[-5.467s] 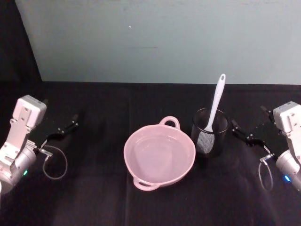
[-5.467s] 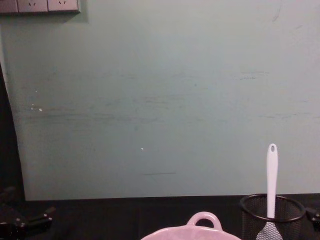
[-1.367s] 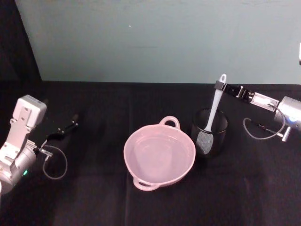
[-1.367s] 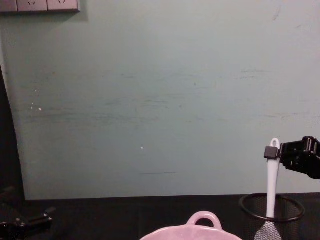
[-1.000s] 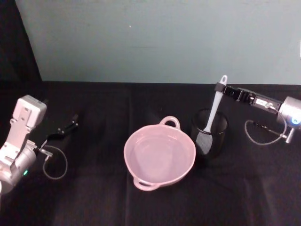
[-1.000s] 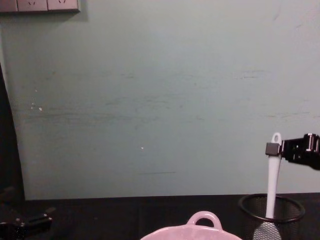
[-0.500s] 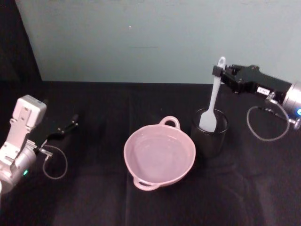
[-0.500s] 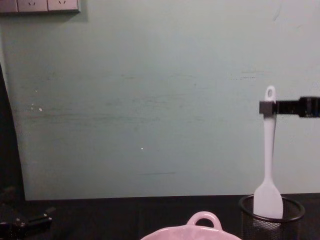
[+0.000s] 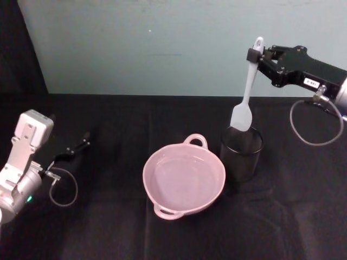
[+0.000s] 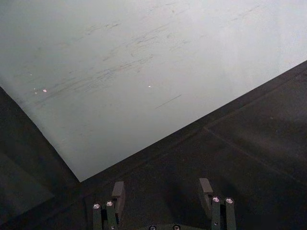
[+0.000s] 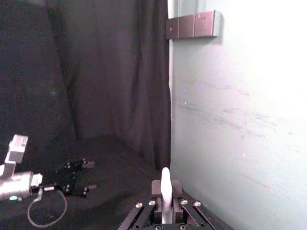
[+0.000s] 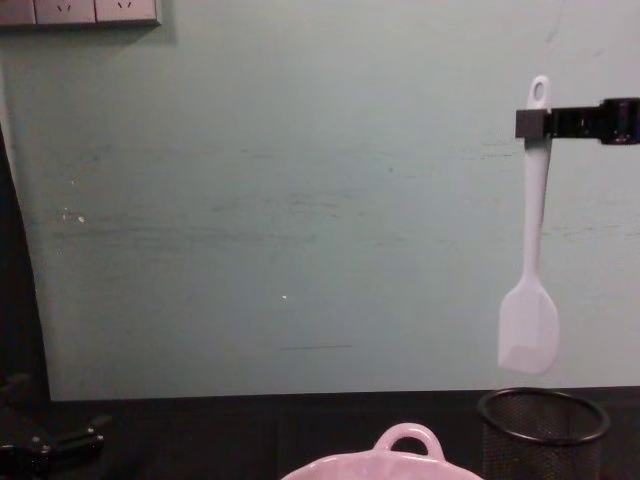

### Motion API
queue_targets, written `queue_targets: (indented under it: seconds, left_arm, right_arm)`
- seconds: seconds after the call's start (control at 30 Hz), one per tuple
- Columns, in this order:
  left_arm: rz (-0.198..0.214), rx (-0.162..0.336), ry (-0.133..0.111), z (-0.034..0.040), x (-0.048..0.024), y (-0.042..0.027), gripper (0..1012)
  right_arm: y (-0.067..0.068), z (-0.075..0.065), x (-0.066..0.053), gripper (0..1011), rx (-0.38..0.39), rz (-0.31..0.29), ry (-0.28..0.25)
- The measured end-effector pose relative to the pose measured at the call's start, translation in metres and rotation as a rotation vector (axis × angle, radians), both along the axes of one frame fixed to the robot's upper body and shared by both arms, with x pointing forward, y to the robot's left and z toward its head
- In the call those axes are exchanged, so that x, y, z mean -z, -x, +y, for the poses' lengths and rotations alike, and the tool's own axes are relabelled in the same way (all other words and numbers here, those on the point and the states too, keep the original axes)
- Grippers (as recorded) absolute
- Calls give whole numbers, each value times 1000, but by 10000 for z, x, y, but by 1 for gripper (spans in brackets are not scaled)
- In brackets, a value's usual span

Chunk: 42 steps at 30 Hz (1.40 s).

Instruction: Use the one hand to pick up the spoon and stir the clear water in the bowl.

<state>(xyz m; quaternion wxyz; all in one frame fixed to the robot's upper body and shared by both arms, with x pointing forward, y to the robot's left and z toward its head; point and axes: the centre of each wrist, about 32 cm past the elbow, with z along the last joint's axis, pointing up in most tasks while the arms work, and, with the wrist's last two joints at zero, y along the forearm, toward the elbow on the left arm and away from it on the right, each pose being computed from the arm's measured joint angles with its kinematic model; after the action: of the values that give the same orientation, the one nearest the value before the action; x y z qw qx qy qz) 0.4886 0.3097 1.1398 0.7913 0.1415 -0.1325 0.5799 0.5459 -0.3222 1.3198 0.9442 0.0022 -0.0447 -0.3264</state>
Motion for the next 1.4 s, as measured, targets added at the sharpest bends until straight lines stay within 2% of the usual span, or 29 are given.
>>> queue_targets:
  seconds: [0.1,0.77,0.9,0.97,1.1,1.3,1.37,1.4]
  left_arm:
    - [0,0,0,1,0,0,1005]
    - [0,0,0,0,0,0,1005]
    - [0,0,0,0,0,0,1005]
    - [0,0,0,0,0,0,1005]
    - [0,0,0,0,0,0,1005]
    - [0,0,0,0,0,0,1005]
    - [0,0,0,0,0,0,1005]
    - [0,0,0,0,0,0,1005]
  right_arm:
    - [13,-1,28,134,11,-1,-29]
    - [8,4,0,134,4,-5,-10]
    - [24,36,22,134,-8,-9,-19]
    - [31,68,43,134,-25,-12,-29]
    - [45,241,132,134,-86,-14,-54]
    - [42,491,266,134,-162,-10,-59]
    - [40,626,352,134,-199,-6,-50]
    - [40,626,352,134,-199,-6,-50]
